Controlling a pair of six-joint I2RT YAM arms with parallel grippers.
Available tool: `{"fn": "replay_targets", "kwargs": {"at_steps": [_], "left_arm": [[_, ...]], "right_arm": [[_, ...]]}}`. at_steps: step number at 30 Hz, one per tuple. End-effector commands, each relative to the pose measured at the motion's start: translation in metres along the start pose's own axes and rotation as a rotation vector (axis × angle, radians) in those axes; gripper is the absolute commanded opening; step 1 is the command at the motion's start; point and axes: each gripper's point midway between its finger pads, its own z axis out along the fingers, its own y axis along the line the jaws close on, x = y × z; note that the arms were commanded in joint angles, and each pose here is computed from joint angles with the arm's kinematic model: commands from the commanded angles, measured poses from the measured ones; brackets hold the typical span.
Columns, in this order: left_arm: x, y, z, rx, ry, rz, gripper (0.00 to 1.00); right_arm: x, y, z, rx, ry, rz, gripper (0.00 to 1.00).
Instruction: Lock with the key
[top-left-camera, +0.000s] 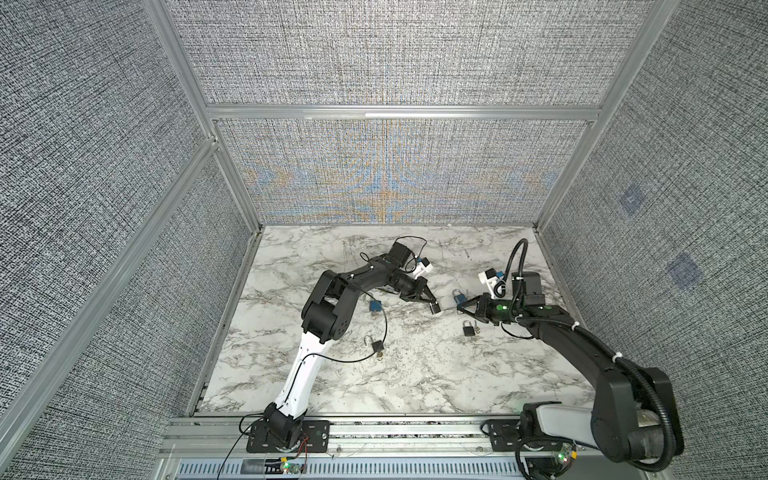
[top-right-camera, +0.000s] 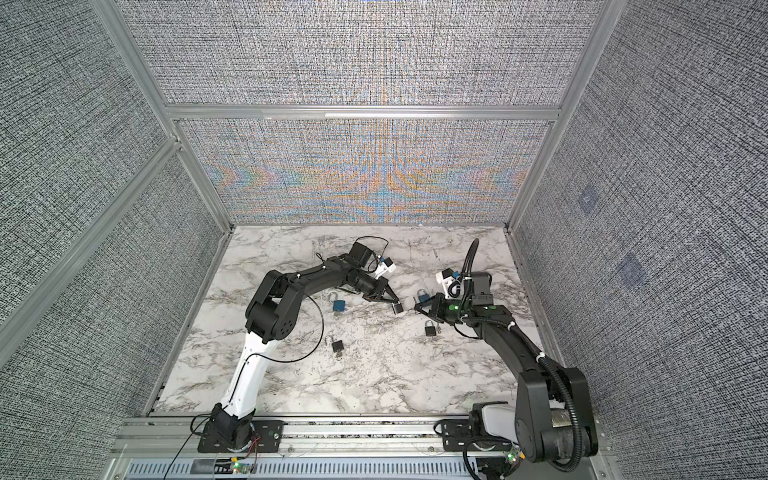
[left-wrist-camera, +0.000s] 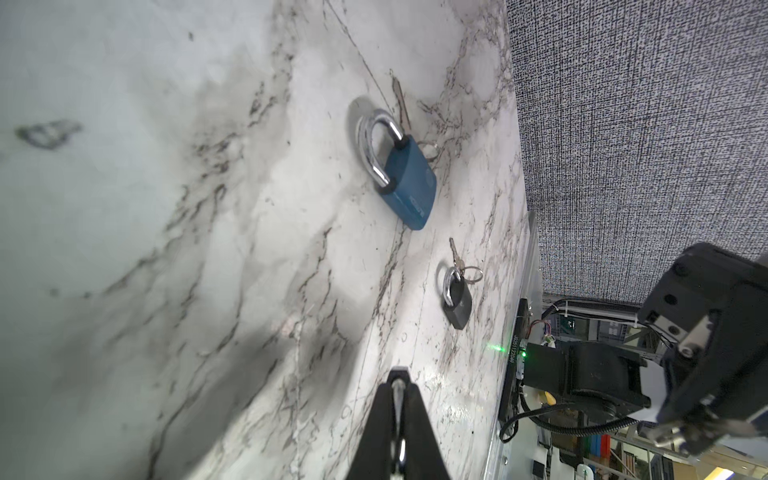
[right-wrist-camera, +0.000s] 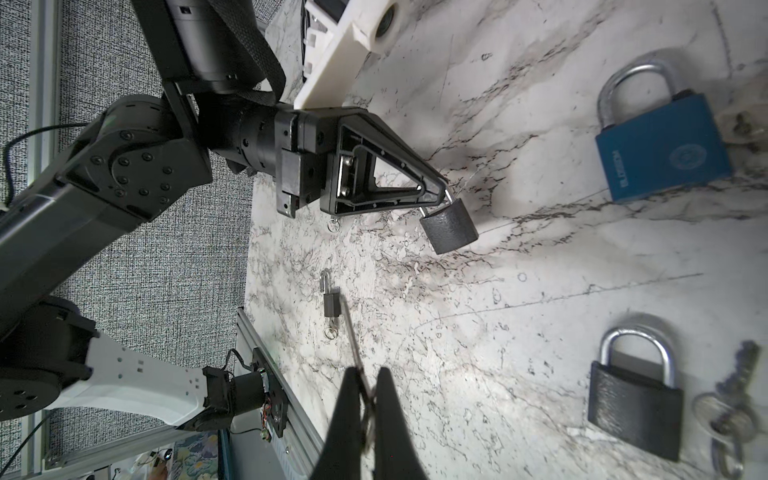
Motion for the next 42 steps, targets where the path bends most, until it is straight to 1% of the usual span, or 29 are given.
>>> {"fn": "replay_targets", "kwargs": {"at_steps": [1,2,3,4,6,8,10,14,21,23,25,28,33,37,40,42], "left_arm": [[0.001,0.007,0.002,-0.029,0.012,-0.023,0.0],[0.0,0.01,0.003,-0.04,0.013,-0.03,0.0],[-0.001,0.013,0.004,-0.049,0.012,-0.035,0.09],[-0.002,0.016,0.005,-0.055,0.011,-0.042,0.15],[-0.005,0.018,0.006,-0.066,0.005,-0.048,0.21],[-0.008,0.024,0.006,-0.09,-0.006,-0.056,0.25],[-0.012,0.031,0.006,-0.131,-0.023,-0.064,0.27],[-0.021,0.038,-0.001,-0.168,-0.062,-0.074,0.29],[-0.027,0.042,-0.026,-0.248,-0.13,-0.066,0.3],[-0.03,0.035,-0.038,-0.255,-0.169,-0.054,0.3],[-0.035,0.023,-0.054,-0.242,-0.232,-0.04,0.29],[-0.043,-0.01,-0.082,-0.207,-0.35,0.034,0.29],[-0.042,-0.062,-0.125,-0.215,-0.485,0.159,0.3],[-0.03,-0.087,-0.151,-0.222,-0.559,0.222,0.3],[-0.02,-0.1,-0.166,-0.221,-0.596,0.248,0.3],[-0.015,-0.102,-0.171,-0.23,-0.604,0.254,0.3]], "right_arm": [[-0.001,-0.003,0.001,0.005,-0.005,-0.009,0.0],[0.0,-0.005,0.002,0.01,-0.002,-0.008,0.0],[0.0,-0.005,0.003,0.01,0.001,-0.007,0.0],[-0.001,-0.007,0.003,0.015,0.002,-0.003,0.0],[0.0,-0.01,0.006,0.025,0.006,0.008,0.0],[-0.002,-0.016,0.007,0.048,0.0,0.025,0.0],[-0.003,-0.023,0.008,0.076,-0.004,0.037,0.0],[-0.003,-0.033,0.011,0.118,0.001,0.05,0.0],[-0.01,-0.047,0.016,0.196,-0.005,0.047,0.0],[-0.012,-0.051,0.021,0.22,-0.003,0.042,0.0],[-0.013,-0.058,0.028,0.265,0.001,0.036,0.0],[-0.013,-0.064,0.04,0.284,0.019,0.031,0.0],[-0.017,-0.07,0.061,0.296,0.039,0.036,0.0],[-0.02,-0.076,0.076,0.306,0.046,0.045,0.0],[-0.021,-0.078,0.086,0.304,0.056,0.05,0.0],[-0.022,-0.078,0.091,0.304,0.061,0.05,0.0]]}}
